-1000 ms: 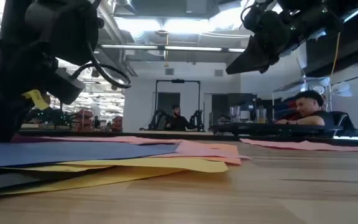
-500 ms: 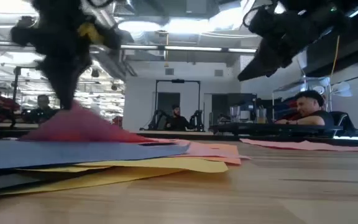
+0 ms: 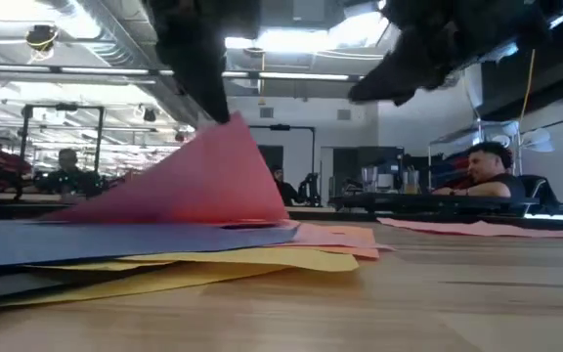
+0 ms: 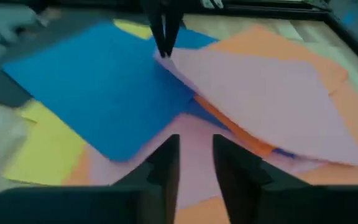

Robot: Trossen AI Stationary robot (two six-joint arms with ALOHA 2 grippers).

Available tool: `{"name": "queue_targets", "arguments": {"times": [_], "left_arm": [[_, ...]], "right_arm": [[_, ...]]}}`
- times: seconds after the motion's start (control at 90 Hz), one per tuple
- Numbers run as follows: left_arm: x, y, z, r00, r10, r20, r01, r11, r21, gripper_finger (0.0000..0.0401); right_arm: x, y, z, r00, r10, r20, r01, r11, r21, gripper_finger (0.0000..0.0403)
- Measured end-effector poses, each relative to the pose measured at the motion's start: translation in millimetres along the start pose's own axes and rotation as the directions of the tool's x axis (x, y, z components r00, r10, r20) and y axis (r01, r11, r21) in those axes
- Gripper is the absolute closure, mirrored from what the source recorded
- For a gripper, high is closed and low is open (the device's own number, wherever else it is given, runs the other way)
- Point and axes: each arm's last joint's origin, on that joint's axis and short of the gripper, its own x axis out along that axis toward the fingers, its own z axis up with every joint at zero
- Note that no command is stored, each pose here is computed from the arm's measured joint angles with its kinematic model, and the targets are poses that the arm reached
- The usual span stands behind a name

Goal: Organize paper
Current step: Stack the pink paper on top of the pink paper

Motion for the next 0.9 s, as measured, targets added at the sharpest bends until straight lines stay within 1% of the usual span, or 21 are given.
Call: {"name": "queue_targets", "arguments": {"times": [0.1, 0.267, 0.411, 0.556, 0.633, 0.744, 0.833, 0.9], "left_arm": [[1, 4, 1, 1.0, 0.004, -0.003, -0.004, 1.0, 0.007, 0.0401], [1, 5, 1, 1.0, -0.002, -0.005, 0.002, 1.0, 0.023, 0.0401], [1, 5, 1, 1.0, -0.003, -0.003, 0.003, 1.0, 0.023, 0.0401], [1, 4, 1, 1.0, -0.004, -0.002, 0.004, 1.0, 0.02, 0.0401], [1, 4, 2, 1.0, -0.007, 0.008, 0.007, 1.0, 0.017, 0.0401], [2, 4, 4, 1.0, -0.01, 0.02, 0.01, 1.0, 0.017, 0.0401], [2, 4, 4, 1.0, -0.009, 0.02, 0.009, 1.0, 0.016, 0.0401], [2, 4, 4, 1.0, -0.011, 0.025, 0.011, 1.0, 0.016, 0.0401]], "right_arm": [[19, 2, 6, 1.0, -0.014, -0.025, 0.013, 0.998, -0.068, 0.0275], [56, 7, 18, 0.998, -0.006, -0.056, -0.003, 0.987, -0.162, 0.027], [79, 1, 27, 0.997, 0.001, -0.075, -0.014, 0.984, -0.177, 0.0269], [92, -7, 32, 0.996, 0.042, -0.083, -0.055, 0.986, -0.161, 0.0269], [98, -11, 28, 0.993, 0.054, -0.104, -0.071, 0.983, -0.172, 0.0269], [103, -15, 22, 0.991, 0.046, -0.126, -0.069, 0.981, -0.18, 0.0271], [105, -14, 20, 0.989, 0.056, -0.134, -0.082, 0.977, -0.196, 0.0287], [105, -14, 20, 0.989, 0.053, -0.135, -0.081, 0.974, -0.213, 0.031]]}}
